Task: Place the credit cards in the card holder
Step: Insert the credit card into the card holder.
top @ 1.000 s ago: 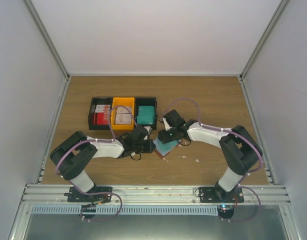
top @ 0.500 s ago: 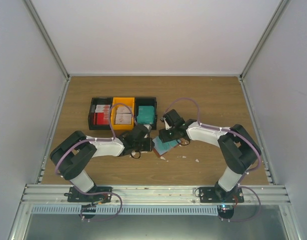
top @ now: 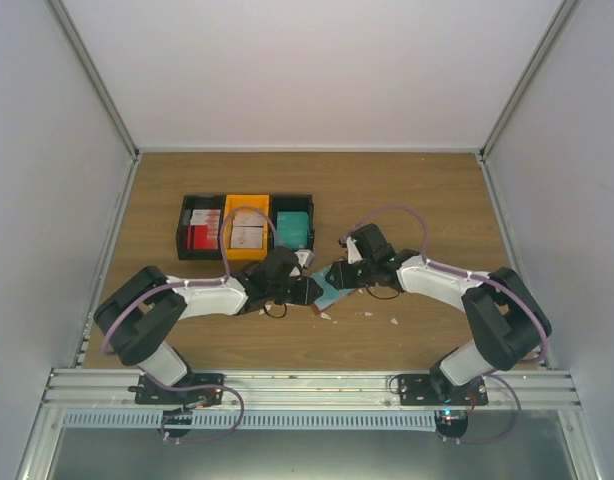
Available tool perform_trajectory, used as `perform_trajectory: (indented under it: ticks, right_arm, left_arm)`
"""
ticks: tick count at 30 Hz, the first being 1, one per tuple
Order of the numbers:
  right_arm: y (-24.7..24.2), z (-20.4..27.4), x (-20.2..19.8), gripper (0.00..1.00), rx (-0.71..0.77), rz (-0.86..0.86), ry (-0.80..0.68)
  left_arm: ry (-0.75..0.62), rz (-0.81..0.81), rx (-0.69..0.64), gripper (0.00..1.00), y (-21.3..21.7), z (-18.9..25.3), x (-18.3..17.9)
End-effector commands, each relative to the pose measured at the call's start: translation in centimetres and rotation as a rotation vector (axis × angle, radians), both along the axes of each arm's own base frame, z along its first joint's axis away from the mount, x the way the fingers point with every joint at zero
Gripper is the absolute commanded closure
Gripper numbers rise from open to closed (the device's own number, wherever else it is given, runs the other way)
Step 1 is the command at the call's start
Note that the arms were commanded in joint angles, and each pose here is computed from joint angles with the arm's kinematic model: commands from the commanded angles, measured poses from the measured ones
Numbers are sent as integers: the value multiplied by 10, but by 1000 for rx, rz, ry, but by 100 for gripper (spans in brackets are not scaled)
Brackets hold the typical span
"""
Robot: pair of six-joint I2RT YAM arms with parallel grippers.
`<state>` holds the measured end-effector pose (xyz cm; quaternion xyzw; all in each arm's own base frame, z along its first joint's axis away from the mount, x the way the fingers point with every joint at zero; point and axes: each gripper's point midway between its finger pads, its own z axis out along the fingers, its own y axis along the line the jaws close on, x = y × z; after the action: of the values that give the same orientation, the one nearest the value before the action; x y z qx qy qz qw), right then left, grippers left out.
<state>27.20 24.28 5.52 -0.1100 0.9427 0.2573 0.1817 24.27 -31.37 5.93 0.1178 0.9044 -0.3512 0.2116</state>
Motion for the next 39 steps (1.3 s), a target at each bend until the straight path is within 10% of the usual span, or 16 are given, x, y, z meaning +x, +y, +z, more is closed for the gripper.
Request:
perform_trajectory:
  ticks: [1, 16, 30, 39]
  right_arm:
    - [9, 3, -5, 54, 115, 47, 33]
    - [5, -23, -4, 65, 167, 90, 89]
    - [-1, -23, 3, 99, 303, 111, 103]
    - [-20, -40, 13, 99, 227, 108, 106]
  left_arm:
    - [39, -13, -22, 81, -12, -14, -3]
    - [129, 66, 198, 85, 25, -73, -12]
    - [117, 71, 213, 87, 31, -76, -12]
    - [72, 87, 185, 78, 34, -58, -7]
